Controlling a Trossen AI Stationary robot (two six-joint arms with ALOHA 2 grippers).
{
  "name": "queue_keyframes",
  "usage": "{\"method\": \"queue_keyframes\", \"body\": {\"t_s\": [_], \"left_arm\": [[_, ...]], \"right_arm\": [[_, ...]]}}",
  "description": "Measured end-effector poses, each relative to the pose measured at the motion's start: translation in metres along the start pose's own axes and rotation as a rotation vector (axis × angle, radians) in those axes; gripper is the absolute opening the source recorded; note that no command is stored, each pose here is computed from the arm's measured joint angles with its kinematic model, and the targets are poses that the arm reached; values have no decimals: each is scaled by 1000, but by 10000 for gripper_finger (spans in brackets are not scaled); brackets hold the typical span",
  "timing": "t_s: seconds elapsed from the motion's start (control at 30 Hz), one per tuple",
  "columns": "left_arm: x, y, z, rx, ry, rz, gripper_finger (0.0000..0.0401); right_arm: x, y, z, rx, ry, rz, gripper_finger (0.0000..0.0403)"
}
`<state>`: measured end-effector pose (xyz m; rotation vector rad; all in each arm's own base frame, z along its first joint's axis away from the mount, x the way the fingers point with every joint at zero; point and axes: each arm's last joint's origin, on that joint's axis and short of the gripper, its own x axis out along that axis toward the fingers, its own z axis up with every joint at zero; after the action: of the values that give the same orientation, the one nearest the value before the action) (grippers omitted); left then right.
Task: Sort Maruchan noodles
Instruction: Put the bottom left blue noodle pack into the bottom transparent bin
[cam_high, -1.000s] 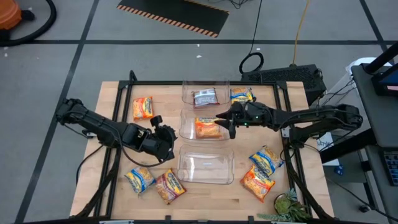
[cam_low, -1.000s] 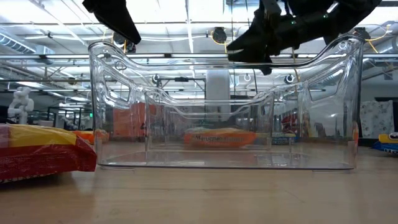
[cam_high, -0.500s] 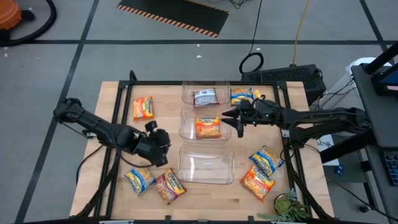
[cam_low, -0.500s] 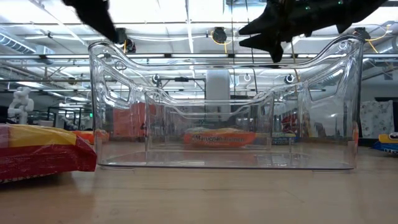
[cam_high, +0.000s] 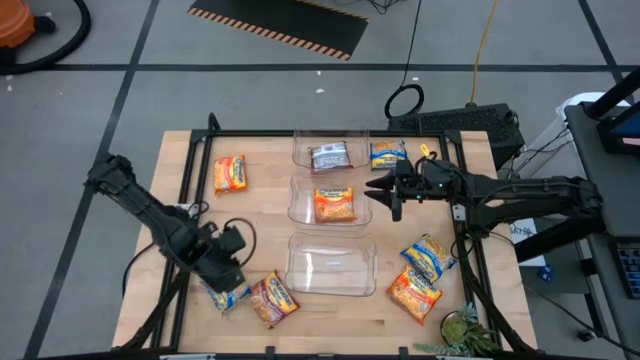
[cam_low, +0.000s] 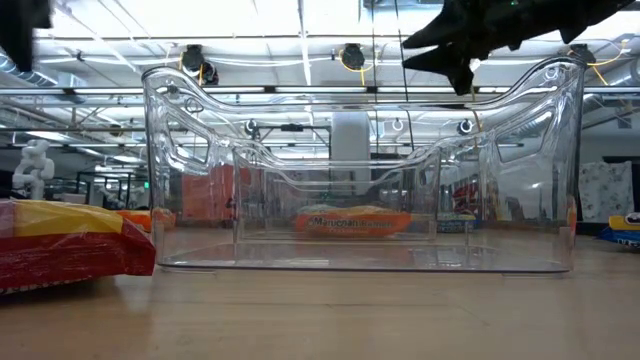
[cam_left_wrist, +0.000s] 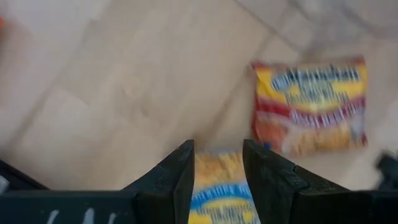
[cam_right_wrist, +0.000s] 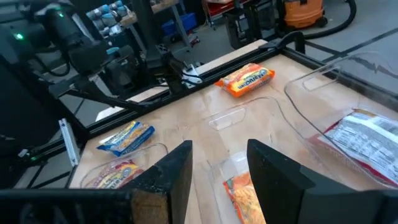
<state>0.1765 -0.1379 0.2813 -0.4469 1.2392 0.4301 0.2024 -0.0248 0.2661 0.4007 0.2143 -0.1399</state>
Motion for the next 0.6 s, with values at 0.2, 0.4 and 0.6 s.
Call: {"method": "queue_keyframes", "body": {"t_s": [0.2, 0.4, 0.6], "left_arm": [[-5, -13, -34, 133, 32, -45, 141], [-4, -33, -59, 121, 35, -147, 141], [14, -49, -77, 110, 74, -109, 141]], "right_arm": [[-9, 12, 5, 11, -53, 70, 148], [-15, 19, 6, 5, -67, 107, 148], [-19, 25, 3, -1, -46, 139, 148]]}}
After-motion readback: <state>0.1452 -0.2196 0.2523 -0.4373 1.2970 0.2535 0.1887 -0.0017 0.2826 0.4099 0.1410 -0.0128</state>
